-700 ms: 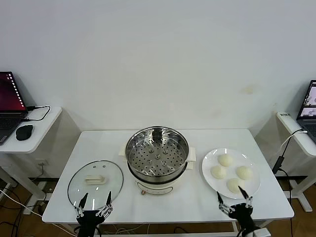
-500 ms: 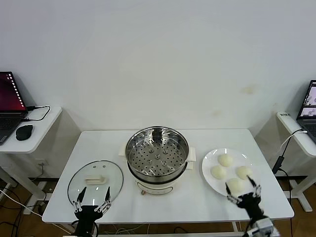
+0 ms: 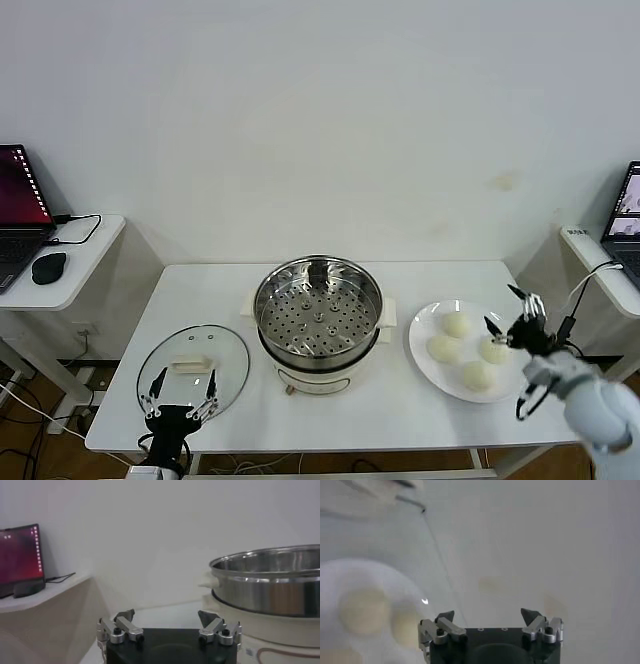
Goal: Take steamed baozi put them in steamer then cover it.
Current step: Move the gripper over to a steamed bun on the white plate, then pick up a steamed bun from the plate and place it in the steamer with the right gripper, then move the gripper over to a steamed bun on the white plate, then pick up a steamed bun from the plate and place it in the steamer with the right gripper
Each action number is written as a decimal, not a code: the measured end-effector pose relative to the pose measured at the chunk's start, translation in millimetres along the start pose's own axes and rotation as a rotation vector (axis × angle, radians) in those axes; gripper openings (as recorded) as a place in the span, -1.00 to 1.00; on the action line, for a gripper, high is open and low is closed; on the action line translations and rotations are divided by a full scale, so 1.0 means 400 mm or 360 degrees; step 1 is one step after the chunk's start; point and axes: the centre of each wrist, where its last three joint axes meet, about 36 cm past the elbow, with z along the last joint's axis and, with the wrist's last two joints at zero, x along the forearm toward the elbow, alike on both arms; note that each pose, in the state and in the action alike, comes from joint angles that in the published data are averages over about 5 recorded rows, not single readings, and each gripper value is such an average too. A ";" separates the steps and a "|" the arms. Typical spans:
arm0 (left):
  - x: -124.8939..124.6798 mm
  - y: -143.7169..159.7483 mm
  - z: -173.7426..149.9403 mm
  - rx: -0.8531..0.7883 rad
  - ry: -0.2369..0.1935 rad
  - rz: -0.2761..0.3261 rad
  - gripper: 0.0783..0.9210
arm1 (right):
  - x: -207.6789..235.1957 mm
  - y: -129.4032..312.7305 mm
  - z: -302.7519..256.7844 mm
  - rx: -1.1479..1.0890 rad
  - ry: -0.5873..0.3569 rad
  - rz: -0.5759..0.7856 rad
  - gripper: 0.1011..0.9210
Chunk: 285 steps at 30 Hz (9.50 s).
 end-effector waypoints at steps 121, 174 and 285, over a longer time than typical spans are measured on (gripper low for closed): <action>-0.011 0.031 -0.011 -0.0086 -0.0073 -0.0066 0.77 | -0.334 -0.583 -0.671 0.0839 -0.0579 -0.1072 0.20; 0.008 0.065 -0.035 -0.0090 -0.0125 -0.0151 0.77 | -0.590 -0.341 -0.917 0.1722 -0.0871 -0.1087 0.76; -0.011 0.075 -0.086 -0.0128 -0.0089 -0.0098 0.77 | -0.236 -0.548 -0.639 0.0234 -0.0205 -0.1086 0.16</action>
